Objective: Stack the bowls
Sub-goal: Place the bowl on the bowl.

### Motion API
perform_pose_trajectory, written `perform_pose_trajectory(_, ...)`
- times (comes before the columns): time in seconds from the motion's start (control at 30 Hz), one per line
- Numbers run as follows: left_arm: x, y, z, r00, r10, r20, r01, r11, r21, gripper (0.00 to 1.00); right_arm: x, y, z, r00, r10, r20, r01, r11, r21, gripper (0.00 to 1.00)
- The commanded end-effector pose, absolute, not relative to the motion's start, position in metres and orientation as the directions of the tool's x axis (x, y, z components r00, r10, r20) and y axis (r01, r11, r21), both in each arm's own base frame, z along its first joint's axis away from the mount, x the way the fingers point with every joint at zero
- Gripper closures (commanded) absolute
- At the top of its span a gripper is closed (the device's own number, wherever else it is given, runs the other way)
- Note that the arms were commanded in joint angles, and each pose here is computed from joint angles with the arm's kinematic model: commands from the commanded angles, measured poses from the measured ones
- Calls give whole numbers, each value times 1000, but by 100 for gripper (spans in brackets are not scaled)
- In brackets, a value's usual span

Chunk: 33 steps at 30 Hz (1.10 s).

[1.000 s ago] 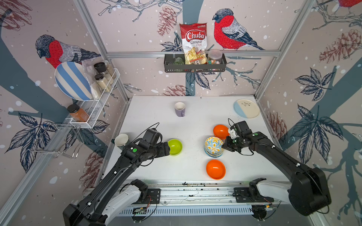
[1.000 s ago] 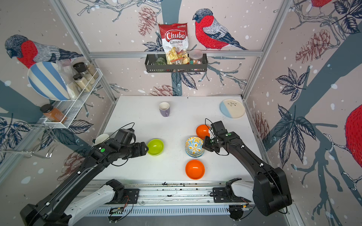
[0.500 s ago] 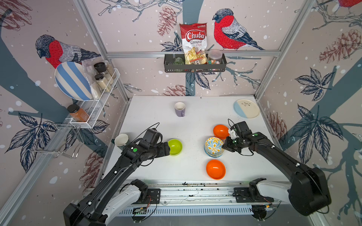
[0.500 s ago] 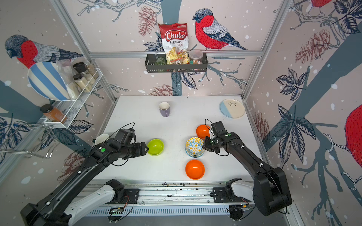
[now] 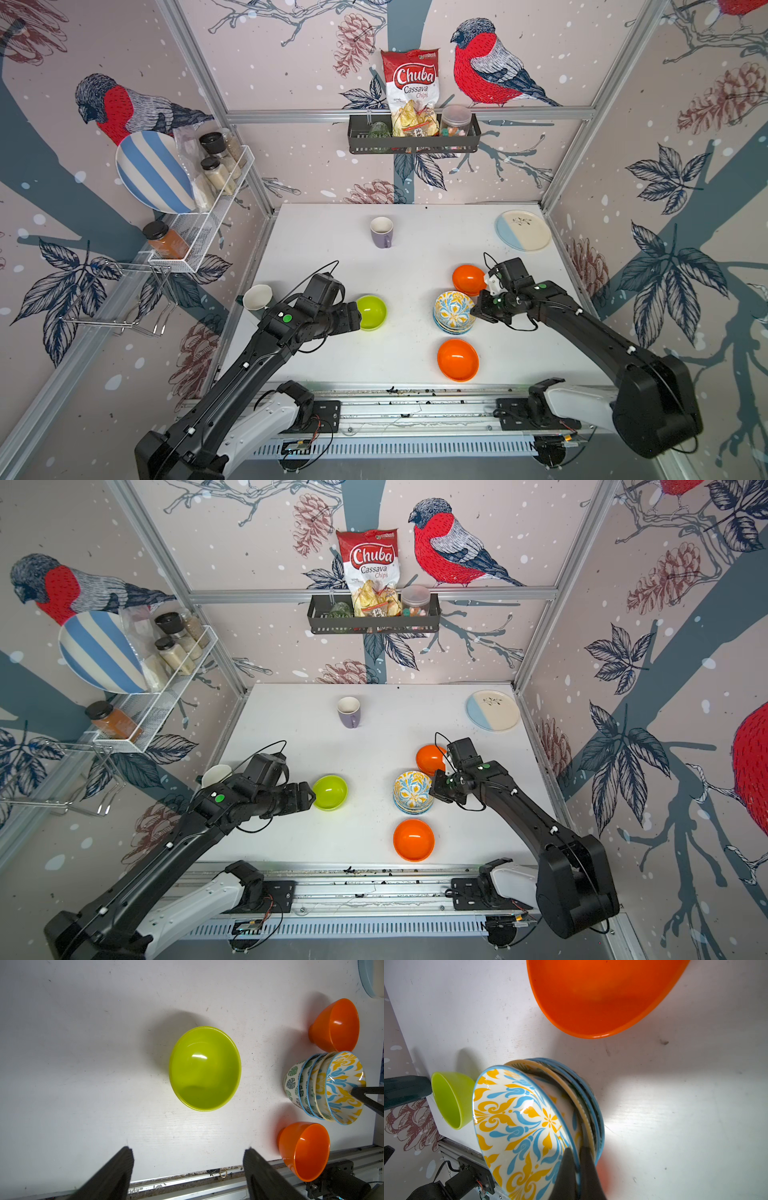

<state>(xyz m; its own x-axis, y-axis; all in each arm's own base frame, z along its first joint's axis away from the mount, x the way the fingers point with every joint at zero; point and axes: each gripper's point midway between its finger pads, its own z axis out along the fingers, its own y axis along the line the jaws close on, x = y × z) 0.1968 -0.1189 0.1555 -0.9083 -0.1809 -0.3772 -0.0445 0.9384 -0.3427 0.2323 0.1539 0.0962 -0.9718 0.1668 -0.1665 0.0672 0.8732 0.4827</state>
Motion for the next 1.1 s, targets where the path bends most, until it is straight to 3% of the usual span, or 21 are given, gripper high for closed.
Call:
perform_pose_trajectory(0.0,199,-121,156,-907,-180,-380,-37,935,-353,15,237,156,99,-969,150,-194,36,870,491,100)
perform_pose_trajectory(1.07,198,-122,156,-906,-181,-383,-34,932,-362,15,233,156,97,-972,145,-184,38,874,485,97)
